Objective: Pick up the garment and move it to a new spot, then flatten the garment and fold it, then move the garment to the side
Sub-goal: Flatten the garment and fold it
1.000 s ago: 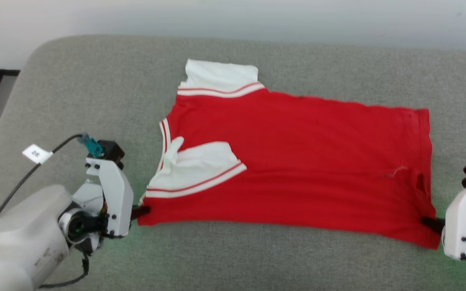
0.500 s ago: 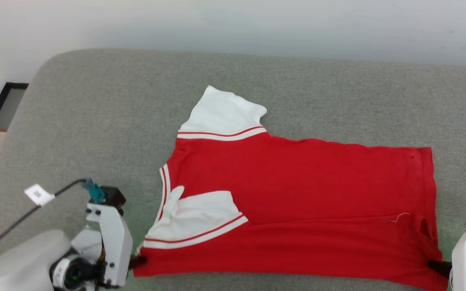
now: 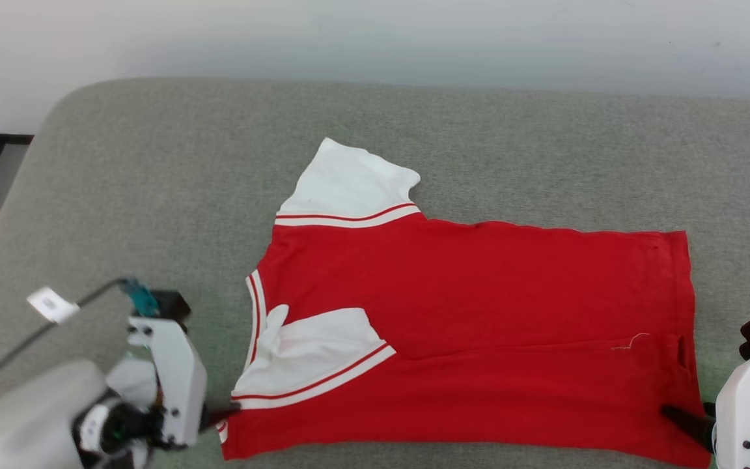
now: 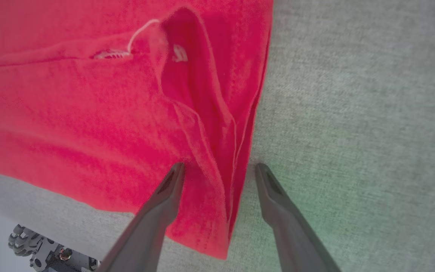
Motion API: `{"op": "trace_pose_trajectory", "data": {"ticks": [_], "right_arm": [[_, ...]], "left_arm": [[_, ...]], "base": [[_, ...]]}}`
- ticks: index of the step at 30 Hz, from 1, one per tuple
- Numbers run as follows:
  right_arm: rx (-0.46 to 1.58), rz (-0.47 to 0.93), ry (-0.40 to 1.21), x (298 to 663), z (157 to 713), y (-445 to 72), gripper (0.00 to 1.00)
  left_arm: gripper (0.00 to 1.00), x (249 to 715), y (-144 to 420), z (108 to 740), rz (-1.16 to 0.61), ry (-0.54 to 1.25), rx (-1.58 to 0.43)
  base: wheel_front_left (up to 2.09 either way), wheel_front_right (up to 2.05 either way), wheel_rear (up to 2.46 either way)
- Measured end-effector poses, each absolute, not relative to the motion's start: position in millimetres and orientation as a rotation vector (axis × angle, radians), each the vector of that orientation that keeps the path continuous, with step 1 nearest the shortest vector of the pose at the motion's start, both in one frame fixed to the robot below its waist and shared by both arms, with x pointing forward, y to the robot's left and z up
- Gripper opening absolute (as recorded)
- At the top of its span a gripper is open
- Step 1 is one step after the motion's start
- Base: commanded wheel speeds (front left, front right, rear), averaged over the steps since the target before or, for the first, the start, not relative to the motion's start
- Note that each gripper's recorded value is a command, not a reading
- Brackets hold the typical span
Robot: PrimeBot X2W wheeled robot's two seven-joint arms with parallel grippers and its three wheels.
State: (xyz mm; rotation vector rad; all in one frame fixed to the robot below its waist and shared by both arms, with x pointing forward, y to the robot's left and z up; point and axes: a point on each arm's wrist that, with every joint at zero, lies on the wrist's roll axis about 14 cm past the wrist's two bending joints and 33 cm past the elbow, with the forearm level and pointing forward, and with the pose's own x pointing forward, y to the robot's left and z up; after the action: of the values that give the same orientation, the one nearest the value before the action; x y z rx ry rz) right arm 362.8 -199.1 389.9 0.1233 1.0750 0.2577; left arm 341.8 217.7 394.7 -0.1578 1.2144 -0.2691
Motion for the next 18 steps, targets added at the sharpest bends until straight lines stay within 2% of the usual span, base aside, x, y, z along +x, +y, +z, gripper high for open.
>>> {"op": "trace_pose_trajectory", "data": {"ticks": [10, 14, 18], "right_arm": [[0.131, 0.232, 0.914, 380, 422, -205, 1.0], [0.121, 0.224, 0.767, 397, 447, -204, 1.0], [0.095, 0.206, 0.511, 425, 491, -204, 1.0]], "left_arm": [[1.0, 409, 217, 453, -0.289, 1.02, -0.082], [1.0, 444, 209, 476, -0.31, 0.922, -0.052], [1.0, 484, 197, 498, -0.356, 0.792, -0.016]], "base": [[0.0, 0.0, 0.0], [0.0, 0.0, 0.0], [0.0, 0.0, 0.0]]}}
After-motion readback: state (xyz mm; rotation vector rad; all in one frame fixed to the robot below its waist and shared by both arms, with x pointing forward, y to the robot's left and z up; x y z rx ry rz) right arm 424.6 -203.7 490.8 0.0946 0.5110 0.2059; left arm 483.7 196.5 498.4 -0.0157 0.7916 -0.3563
